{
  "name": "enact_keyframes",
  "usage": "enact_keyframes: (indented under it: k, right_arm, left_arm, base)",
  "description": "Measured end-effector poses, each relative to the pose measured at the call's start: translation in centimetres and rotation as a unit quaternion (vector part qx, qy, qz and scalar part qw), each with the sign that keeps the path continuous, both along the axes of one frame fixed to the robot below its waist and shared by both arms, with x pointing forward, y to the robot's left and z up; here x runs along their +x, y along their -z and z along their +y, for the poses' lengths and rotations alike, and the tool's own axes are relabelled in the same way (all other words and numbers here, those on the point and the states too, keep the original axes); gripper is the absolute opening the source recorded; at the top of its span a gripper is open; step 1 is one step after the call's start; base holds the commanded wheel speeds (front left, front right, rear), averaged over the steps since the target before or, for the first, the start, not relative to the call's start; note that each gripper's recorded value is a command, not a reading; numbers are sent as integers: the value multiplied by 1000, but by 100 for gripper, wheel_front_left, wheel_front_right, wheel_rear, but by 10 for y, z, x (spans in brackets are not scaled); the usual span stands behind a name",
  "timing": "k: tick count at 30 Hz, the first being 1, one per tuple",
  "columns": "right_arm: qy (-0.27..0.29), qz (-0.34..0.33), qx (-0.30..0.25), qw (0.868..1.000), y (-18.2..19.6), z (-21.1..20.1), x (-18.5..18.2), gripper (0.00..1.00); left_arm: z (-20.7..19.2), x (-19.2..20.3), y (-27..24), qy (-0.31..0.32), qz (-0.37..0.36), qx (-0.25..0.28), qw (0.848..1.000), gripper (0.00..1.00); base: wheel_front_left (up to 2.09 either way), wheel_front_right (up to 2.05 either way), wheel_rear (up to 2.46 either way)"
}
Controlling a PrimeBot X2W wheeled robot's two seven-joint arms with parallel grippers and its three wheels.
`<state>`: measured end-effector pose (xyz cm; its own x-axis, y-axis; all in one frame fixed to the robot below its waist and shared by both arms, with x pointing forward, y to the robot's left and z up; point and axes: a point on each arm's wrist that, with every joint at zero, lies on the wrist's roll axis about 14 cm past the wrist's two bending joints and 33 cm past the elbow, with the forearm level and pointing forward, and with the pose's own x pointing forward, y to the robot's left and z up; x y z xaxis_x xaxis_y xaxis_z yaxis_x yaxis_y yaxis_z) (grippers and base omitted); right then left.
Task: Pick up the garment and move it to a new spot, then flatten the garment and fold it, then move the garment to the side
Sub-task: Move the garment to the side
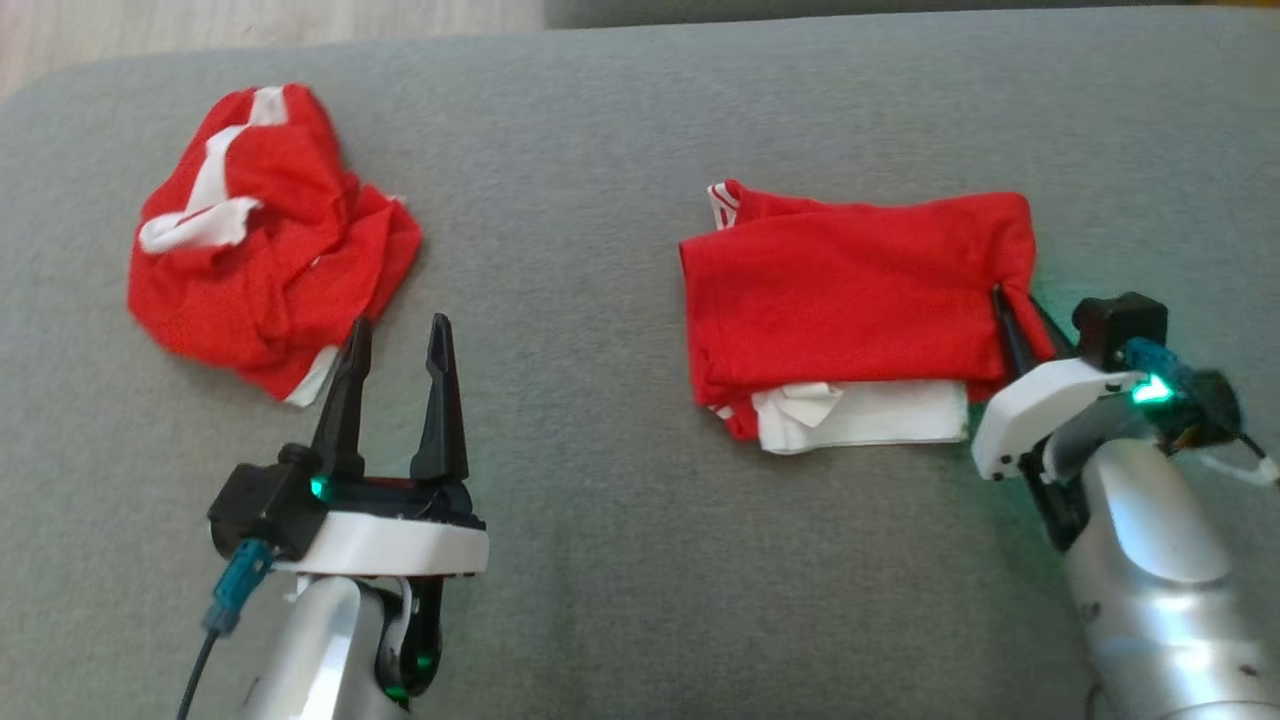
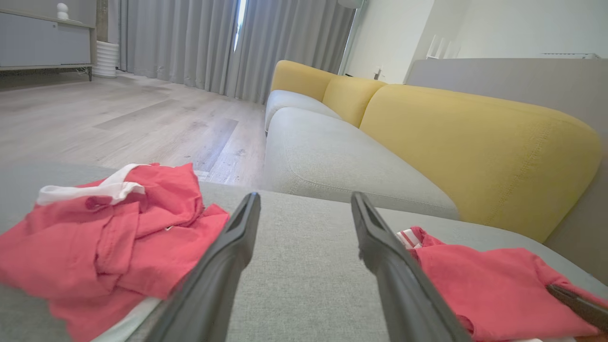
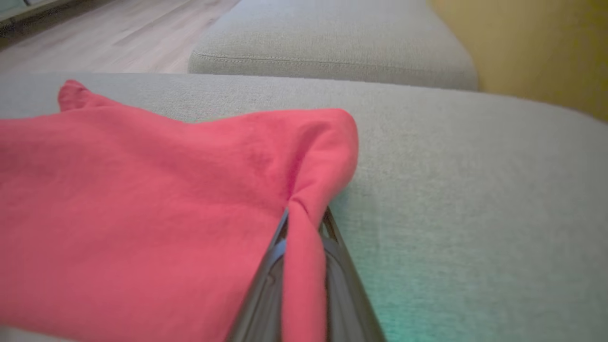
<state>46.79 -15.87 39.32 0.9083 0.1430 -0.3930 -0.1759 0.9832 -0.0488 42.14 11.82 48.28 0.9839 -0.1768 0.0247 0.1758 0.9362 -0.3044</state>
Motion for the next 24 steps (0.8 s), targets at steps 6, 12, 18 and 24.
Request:
enact_keyframes:
  k: [6, 12, 18, 24]
  right_arm:
    - [-6, -28, -101, 995, -27, -62, -1, 0]
    - [34, -11, -183, 982, -46, -150, -6, 0]
    - [73, -1, -219, 973, -59, -202, -1, 0]
    - [103, 14, -223, 969, -56, -225, 0, 0]
  left_arm:
    - [-17, 3, -8, 23, -12, -5, 1000, 100]
    - [-20, 4, -6, 27, -10, -7, 1000, 100]
    - [-13, 4, 1, 17, 0, -6, 1000, 100]
    - [-5, 3, 6, 7, 7, -4, 1000, 100]
  base:
    - [0, 0, 0]
    - [0, 0, 0]
    - [0, 0, 0]
    - [0, 0, 0]
